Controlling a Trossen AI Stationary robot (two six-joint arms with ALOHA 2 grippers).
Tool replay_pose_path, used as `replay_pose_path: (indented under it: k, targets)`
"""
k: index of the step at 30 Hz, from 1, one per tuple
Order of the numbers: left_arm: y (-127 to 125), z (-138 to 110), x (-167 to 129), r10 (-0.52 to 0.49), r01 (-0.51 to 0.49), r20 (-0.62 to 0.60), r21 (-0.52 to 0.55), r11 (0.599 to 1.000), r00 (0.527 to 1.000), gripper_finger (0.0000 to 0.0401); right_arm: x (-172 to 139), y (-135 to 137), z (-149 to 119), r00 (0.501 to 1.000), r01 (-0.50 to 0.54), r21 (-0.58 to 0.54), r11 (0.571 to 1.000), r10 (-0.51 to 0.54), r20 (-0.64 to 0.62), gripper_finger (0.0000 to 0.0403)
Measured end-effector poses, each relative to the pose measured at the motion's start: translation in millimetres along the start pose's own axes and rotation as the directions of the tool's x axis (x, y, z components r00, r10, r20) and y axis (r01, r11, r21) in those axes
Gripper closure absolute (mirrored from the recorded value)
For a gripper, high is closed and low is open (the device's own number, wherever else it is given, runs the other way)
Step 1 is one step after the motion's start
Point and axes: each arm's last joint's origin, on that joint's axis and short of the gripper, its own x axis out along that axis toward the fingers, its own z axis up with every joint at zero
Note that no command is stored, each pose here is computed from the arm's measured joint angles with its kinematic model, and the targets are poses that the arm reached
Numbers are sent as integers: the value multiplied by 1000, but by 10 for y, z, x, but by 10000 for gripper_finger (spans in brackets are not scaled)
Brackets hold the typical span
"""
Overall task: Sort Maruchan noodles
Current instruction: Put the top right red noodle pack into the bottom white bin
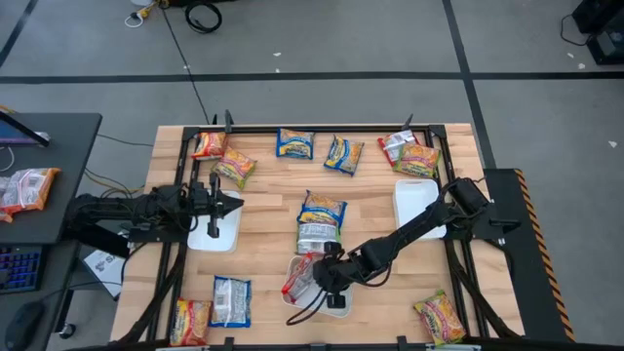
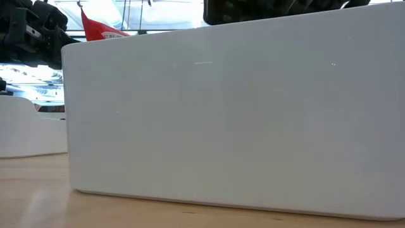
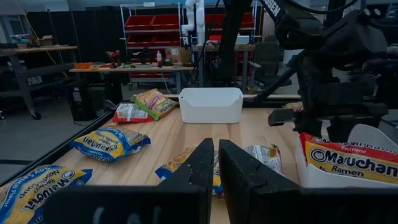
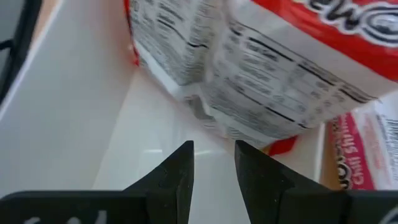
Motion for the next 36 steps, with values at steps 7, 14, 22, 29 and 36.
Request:
replay_pose_path:
  k: [7,14,22,29,36]
  targets:
    - [0,-1,0,0,0,0,0,1000,1000,369,3,-20,26,999,38,13,999,-39,33,282]
    - [0,0,0,0,0,0,0,1000,1000,369,0,-88,160,965,169,61,984,-178,190,282]
    - [0,0,0,0,0,0,0,1000,1000,369,-64,34,203,959,131,-28,991,-120,255,282]
    - [0,0,0,0,0,0,0,1000,1000,369,-628,286,211,948,148,-146,978,-99,302,282]
    - [0,1,0,0,0,0,0,1000,1000,369,-1363,661,-5,920,200,-310,929,-69,386,282]
